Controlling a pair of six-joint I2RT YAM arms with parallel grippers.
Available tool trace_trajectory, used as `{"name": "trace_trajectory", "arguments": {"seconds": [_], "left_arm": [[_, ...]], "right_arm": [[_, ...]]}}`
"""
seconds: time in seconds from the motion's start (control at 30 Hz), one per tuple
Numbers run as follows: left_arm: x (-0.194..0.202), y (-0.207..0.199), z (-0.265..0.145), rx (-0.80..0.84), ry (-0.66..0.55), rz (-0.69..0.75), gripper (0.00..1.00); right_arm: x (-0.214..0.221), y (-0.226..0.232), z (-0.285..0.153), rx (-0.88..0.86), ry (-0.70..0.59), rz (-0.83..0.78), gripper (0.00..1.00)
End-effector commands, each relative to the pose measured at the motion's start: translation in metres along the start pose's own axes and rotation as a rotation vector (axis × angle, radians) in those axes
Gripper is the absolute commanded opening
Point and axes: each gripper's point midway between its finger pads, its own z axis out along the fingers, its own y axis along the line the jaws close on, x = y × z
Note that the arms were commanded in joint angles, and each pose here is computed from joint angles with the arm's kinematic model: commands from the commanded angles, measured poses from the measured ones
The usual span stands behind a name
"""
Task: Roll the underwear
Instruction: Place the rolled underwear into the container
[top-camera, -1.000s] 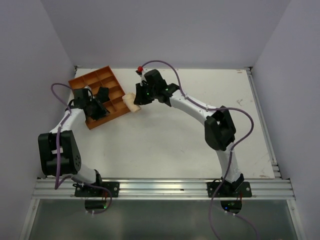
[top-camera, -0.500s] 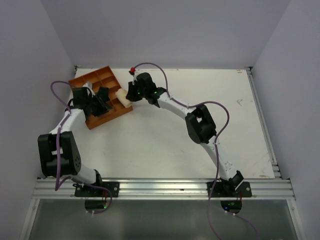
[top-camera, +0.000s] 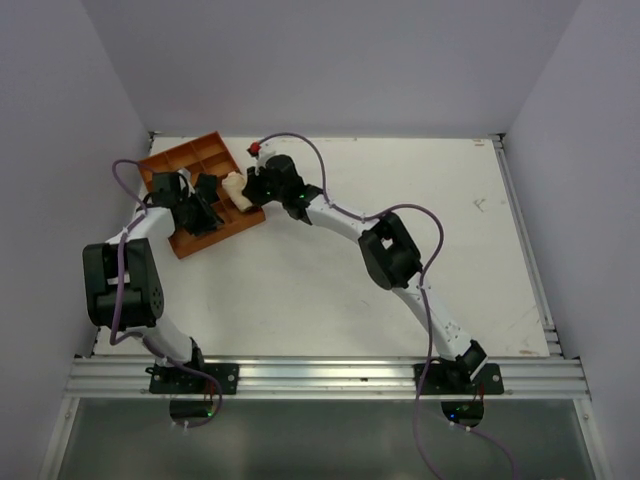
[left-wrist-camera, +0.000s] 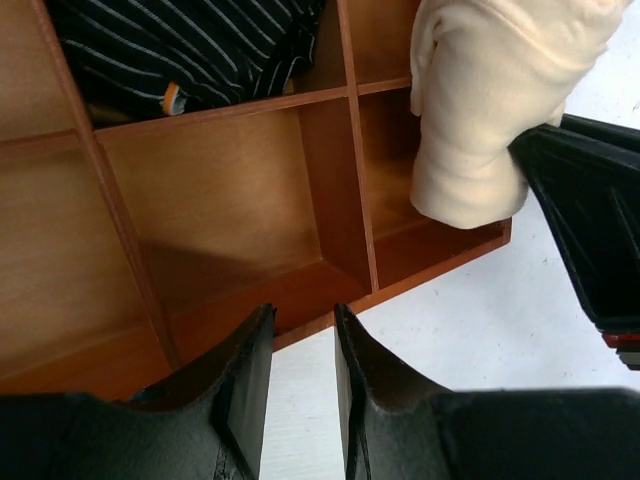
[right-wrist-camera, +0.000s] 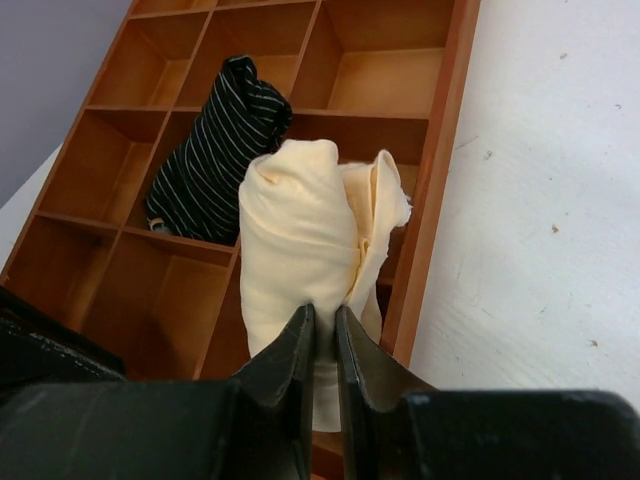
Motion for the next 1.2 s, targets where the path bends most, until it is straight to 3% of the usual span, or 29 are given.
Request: {"name": "trace_trajectory", "arguments": {"seconds": [0.0, 0.13, 0.53, 0.73, 0.87, 0.93, 1.17], "left_arm": [[-0.022, -0.014, 0.001, 0.056, -0.045, 0.050, 0.34], [-0.026, -0.015, 0.003, 0.064, -0.056, 0.056, 0.34], [-0.031, -0.019, 0.007, 0.081, -0.062, 0.061, 0.34], [-0.039, -0.031, -0.002, 0.122, -0.089, 0.074, 0.34], [-0.044, -0.032, -0.004, 0.114, -0.079, 0.096, 0.34], [-0.045, -0.035, -0.005, 0.123, -0.081, 0.102, 0.34], [-0.052, -0.039, -0.008, 0.126, -0.093, 0.128, 0.34]], "right_arm": [[0.013, 0.017, 0.010, -0.050, -0.026, -0.055, 0.00], [0.045, 0.016, 0.005, -0.051, 0.013, -0.056, 0.00], [0.045, 0.022, -0.009, -0.074, 0.057, -0.019, 0.00], [0.019, 0.017, -0.015, -0.059, 0.033, 0.003, 0.21], [0.001, 0.007, -0.019, -0.043, 0.014, 0.029, 0.25], [-0.007, 0.001, -0.021, -0.038, -0.001, 0.047, 0.32], [-0.019, 0.000, -0.024, -0.064, -0.012, 0.063, 0.33]]}}
